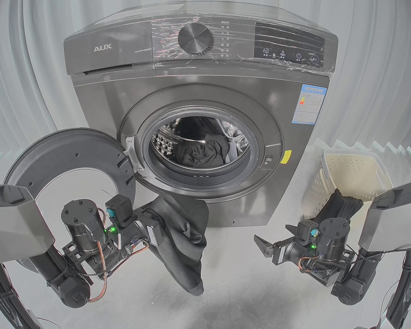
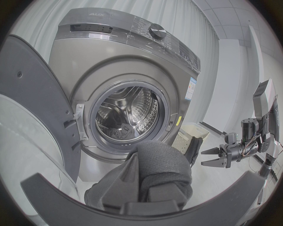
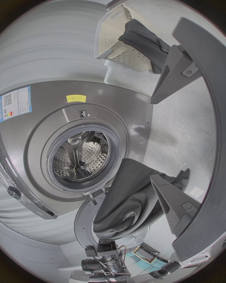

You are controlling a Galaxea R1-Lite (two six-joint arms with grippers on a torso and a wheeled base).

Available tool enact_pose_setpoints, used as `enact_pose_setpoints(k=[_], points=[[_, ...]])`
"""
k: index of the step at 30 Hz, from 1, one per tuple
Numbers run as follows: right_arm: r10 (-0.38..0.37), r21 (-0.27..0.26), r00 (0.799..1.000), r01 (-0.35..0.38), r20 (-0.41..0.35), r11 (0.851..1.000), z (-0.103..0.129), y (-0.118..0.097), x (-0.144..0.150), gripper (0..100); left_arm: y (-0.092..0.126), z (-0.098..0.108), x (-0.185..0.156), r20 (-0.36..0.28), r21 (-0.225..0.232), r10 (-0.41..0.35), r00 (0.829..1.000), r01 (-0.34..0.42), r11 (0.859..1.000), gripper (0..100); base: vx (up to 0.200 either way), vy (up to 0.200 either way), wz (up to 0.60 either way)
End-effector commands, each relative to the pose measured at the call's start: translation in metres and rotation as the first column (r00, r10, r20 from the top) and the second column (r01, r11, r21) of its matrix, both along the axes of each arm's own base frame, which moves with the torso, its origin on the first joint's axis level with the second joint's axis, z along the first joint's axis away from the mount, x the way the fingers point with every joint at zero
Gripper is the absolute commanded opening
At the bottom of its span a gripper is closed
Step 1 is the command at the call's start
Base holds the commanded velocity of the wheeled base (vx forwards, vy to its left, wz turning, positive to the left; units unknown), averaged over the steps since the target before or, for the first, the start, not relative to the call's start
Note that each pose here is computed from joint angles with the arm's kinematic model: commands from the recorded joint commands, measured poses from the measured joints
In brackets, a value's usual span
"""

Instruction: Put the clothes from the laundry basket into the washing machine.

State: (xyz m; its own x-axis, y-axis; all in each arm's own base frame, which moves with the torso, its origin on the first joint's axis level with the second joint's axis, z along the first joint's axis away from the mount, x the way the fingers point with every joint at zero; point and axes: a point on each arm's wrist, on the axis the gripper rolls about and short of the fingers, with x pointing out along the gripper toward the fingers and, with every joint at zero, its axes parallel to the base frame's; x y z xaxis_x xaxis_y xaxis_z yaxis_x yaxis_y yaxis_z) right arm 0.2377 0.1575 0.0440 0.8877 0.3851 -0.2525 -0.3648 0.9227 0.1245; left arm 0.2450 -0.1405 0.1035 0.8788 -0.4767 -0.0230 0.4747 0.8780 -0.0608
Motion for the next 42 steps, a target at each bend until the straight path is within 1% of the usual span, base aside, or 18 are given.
enact_pose_setpoints(k=[1,4,10,17,25,32,35,42], points=[[-0.002,-0.004,1.000,0.002,-0.011,1.000,-0.003,0.000,0.000,100,0.000,-0.008,0.000,-0.030,0.016,0.002,1.000,-0.001,1.000,0,0.200,0.000,0.00],[0.004,-0.002,1.000,-0.004,-0.008,1.000,-0.002,0.001,-0.001,100,-0.001,-0.012,0.001,-0.040,0.026,0.002,0.999,-0.001,1.000,0,0.200,0.000,0.00],[0.009,-0.002,1.000,-0.009,-0.008,1.000,-0.002,0.002,-0.002,100,-0.004,-0.013,-0.002,-0.044,0.028,-0.009,0.999,0.010,1.000,0,0.000,0.000,0.00],[0.012,0.000,1.000,-0.012,-0.006,1.000,-0.001,0.003,-0.002,100,-0.004,-0.016,-0.003,-0.055,0.033,-0.011,0.998,0.013,0.999,0,0.200,0.000,0.00],[0.013,0.006,1.000,-0.013,-0.010,1.000,-0.002,0.004,-0.003,100,-0.007,-0.017,-0.006,-0.062,0.037,-0.025,0.998,0.027,0.999,0,0.000,0.000,0.00],[0.016,0.006,1.000,-0.016,-0.010,1.000,-0.002,0.004,-0.003,100,-0.007,-0.018,-0.007,-0.066,0.039,-0.026,0.997,0.029,0.999,0,0.200,0.000,0.00],[0.020,0.007,1.000,-0.020,-0.009,1.000,-0.001,0.005,-0.004,100,-0.010,-0.019,-0.009,-0.069,0.041,-0.038,0.997,0.041,0.998,0,0.000,0.000,0.00],[0.031,0.006,0.999,-0.031,-0.010,1.000,-0.002,0.008,-0.006,100,-0.012,-0.025,-0.008,-0.090,0.053,-0.039,0.995,0.044,0.998,0,0.000,0.000,0.00]])
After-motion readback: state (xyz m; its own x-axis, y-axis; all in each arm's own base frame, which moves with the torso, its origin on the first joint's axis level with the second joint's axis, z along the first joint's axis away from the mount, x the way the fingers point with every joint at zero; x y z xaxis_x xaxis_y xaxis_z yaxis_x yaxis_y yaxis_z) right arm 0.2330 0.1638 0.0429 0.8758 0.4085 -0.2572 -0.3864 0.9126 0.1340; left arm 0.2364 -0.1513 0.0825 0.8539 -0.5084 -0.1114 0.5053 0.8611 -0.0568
